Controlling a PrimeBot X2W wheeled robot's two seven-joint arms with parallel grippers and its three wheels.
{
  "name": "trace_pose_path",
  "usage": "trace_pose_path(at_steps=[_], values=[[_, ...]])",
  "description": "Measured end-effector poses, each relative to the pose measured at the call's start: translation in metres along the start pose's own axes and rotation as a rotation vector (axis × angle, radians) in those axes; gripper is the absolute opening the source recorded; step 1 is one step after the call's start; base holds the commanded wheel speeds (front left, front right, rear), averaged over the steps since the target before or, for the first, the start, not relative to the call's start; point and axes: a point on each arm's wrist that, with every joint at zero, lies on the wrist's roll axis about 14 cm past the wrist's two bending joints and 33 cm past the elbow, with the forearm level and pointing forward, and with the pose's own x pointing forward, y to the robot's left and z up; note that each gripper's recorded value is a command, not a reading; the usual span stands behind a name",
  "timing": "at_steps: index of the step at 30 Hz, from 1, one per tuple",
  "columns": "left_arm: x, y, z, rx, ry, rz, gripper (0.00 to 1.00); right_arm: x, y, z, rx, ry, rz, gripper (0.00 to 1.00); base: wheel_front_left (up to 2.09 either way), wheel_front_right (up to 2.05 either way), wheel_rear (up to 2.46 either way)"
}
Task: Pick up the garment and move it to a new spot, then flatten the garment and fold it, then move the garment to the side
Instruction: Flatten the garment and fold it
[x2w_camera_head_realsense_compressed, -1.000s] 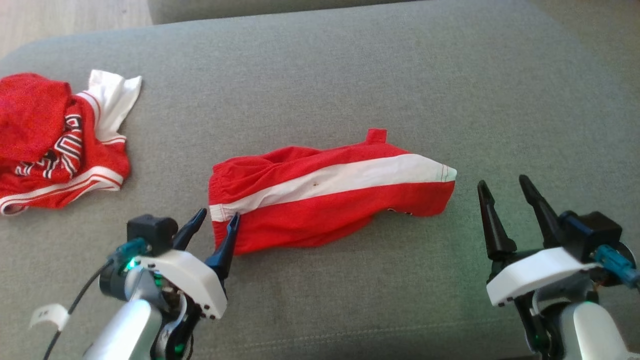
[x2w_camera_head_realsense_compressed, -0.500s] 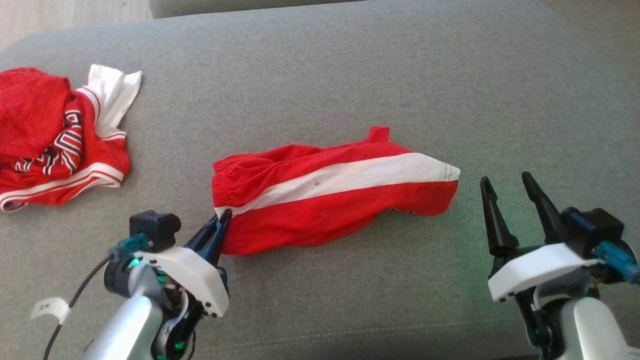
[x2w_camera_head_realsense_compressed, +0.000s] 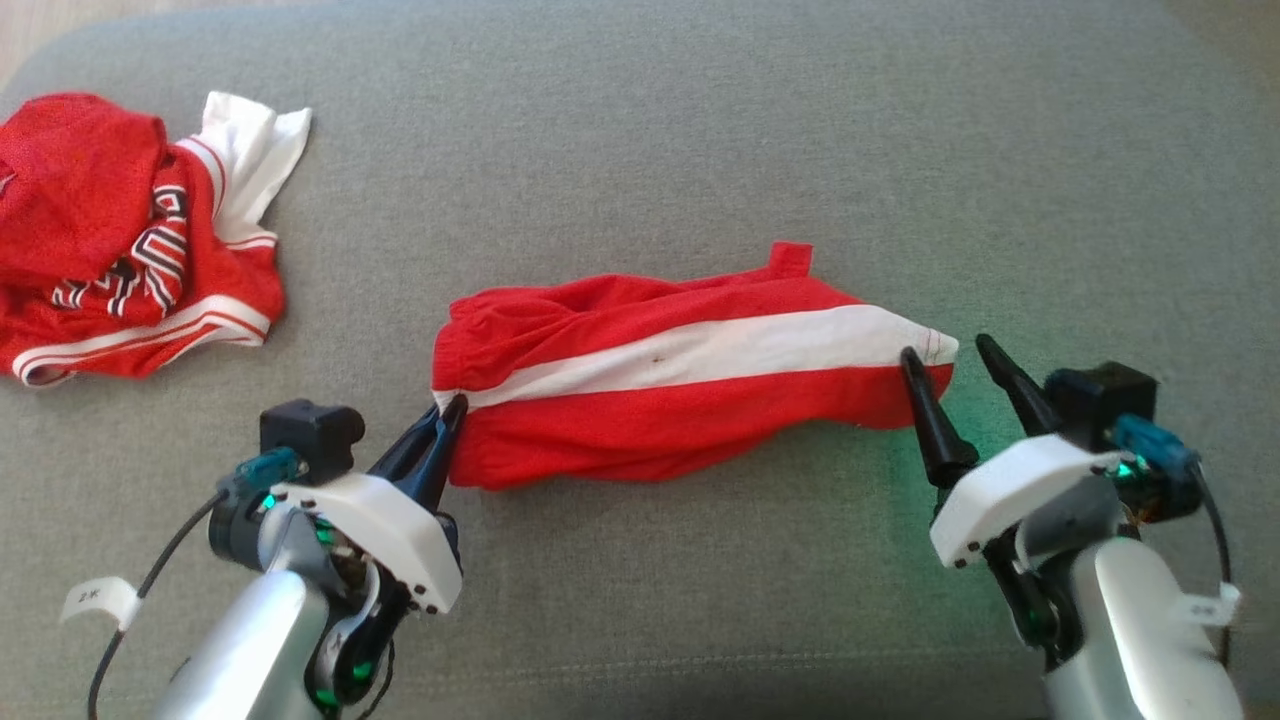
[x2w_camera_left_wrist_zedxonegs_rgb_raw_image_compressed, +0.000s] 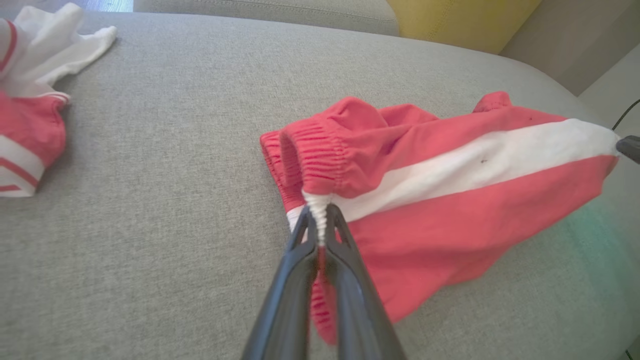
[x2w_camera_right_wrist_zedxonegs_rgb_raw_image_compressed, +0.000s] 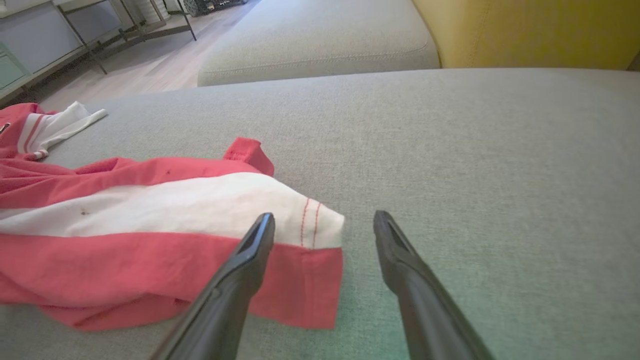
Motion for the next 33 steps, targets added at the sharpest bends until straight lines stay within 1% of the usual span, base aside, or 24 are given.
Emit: trace_pose_path(at_steps=[3,4,5,6,7,12,15,18,21,25,30,33], values=[[0.001,0.002,-0.001,-0.003,0.004,0.003,0.00,0.005,0.002,-0.008,-0.010,0.040,0.018,1.00,0.00,0.00,0.00],[0.001,0.002,-0.002,-0.004,0.007,0.004,0.00,0.006,0.003,-0.010,-0.006,0.047,0.022,0.97,0.00,0.00,0.00],[0.001,0.002,-0.003,-0.005,0.009,0.005,0.00,0.007,0.003,-0.012,-0.001,0.056,0.025,0.44,0.00,0.00,0.00],[0.001,0.003,-0.004,-0.006,0.011,0.006,0.00,0.007,0.005,-0.014,0.005,0.068,0.032,0.12,0.00,0.00,0.00],[0.002,0.003,-0.004,-0.006,0.009,0.006,0.00,0.008,0.007,-0.015,0.013,0.070,0.038,0.00,0.00,0.00,0.00],[0.006,0.003,0.000,-0.002,-0.001,0.003,0.00,0.011,0.006,-0.008,0.022,0.051,0.044,0.00,0.00,0.00,0.00],[0.008,0.002,0.010,0.008,-0.034,-0.004,0.00,0.008,0.002,0.008,0.010,-0.009,0.040,0.00,0.00,0.00,0.00],[0.008,-0.002,0.030,0.045,-0.096,-0.017,0.00,0.002,0.000,0.031,-0.002,-0.092,0.036,0.00,0.00,0.00,0.00],[0.006,-0.008,0.065,0.095,-0.197,-0.038,0.00,-0.006,-0.003,0.065,-0.018,-0.202,0.027,0.00,0.00,0.00,0.00],[0.001,-0.023,0.127,0.164,-0.364,-0.073,0.00,-0.021,-0.010,0.124,-0.077,-0.369,0.014,0.00,0.00,0.00,0.00],[-0.019,-0.050,0.199,0.245,-0.571,-0.122,0.00,-0.054,-0.011,0.197,-0.157,-0.588,-0.004,0.00,0.00,0.00,0.00],[-0.038,-0.064,0.233,0.277,-0.677,-0.145,0.00,-0.078,-0.010,0.231,-0.192,-0.694,-0.018,0.00,0.00,0.00,0.00]])
